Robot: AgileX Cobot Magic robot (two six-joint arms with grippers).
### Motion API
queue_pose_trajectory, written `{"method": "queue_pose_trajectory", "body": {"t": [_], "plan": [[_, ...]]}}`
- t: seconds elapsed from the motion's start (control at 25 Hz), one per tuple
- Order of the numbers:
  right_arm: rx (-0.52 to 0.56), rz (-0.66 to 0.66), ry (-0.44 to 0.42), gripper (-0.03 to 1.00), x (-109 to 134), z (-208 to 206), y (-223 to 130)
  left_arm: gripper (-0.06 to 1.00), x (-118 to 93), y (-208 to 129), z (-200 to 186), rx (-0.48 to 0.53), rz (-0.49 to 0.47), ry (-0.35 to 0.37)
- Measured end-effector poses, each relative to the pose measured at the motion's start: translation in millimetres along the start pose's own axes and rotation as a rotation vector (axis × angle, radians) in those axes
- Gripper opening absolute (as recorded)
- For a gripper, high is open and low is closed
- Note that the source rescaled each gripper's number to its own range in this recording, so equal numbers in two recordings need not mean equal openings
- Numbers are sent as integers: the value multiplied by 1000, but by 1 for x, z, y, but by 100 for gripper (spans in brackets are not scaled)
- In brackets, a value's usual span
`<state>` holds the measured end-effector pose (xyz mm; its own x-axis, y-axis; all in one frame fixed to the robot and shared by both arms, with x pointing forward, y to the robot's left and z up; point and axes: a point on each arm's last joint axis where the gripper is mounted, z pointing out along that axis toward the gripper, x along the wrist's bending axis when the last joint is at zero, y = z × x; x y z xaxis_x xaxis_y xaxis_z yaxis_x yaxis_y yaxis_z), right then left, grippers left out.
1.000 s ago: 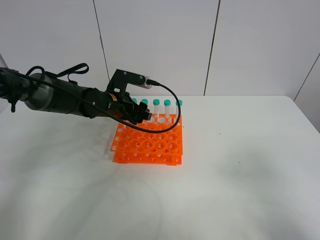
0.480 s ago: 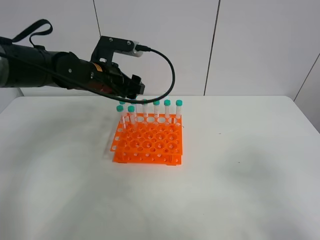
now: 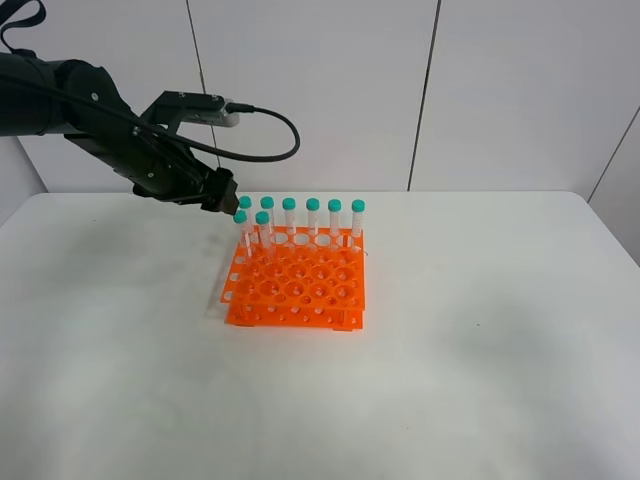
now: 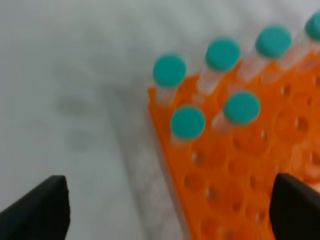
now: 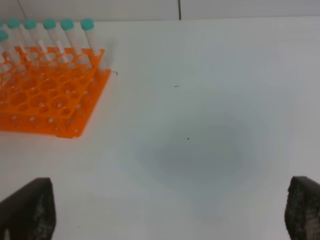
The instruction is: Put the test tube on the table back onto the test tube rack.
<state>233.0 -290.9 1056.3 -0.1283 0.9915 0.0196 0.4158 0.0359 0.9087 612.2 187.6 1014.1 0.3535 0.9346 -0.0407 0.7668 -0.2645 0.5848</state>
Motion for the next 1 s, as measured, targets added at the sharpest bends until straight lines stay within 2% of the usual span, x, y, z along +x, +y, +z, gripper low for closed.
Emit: {"method": "queue_pose_trajectory", "body": {"t": [0.08,0.2,0.28,0.52,0.6,0.76,1.0], "plan": [[0,0,0,100,0,0,0,95,1,-2,0,25,-30,-2],[0,0,0,100,0,0,0,99,12,-7,-1,72,-84,7],[0,0,0,100,0,0,0,99,26,-13,-3,121,-131,20],[0,0,0,100,0,0,0,100,85,-40,-18,303,-312,72],[0,0,0,100,0,0,0,100,96,-47,-25,350,-340,82],[0,0,0,100,0,0,0,100,96,-52,-51,367,-337,127],[0,0,0,100,0,0,0,100,71,-97,-101,387,-345,144]]}}
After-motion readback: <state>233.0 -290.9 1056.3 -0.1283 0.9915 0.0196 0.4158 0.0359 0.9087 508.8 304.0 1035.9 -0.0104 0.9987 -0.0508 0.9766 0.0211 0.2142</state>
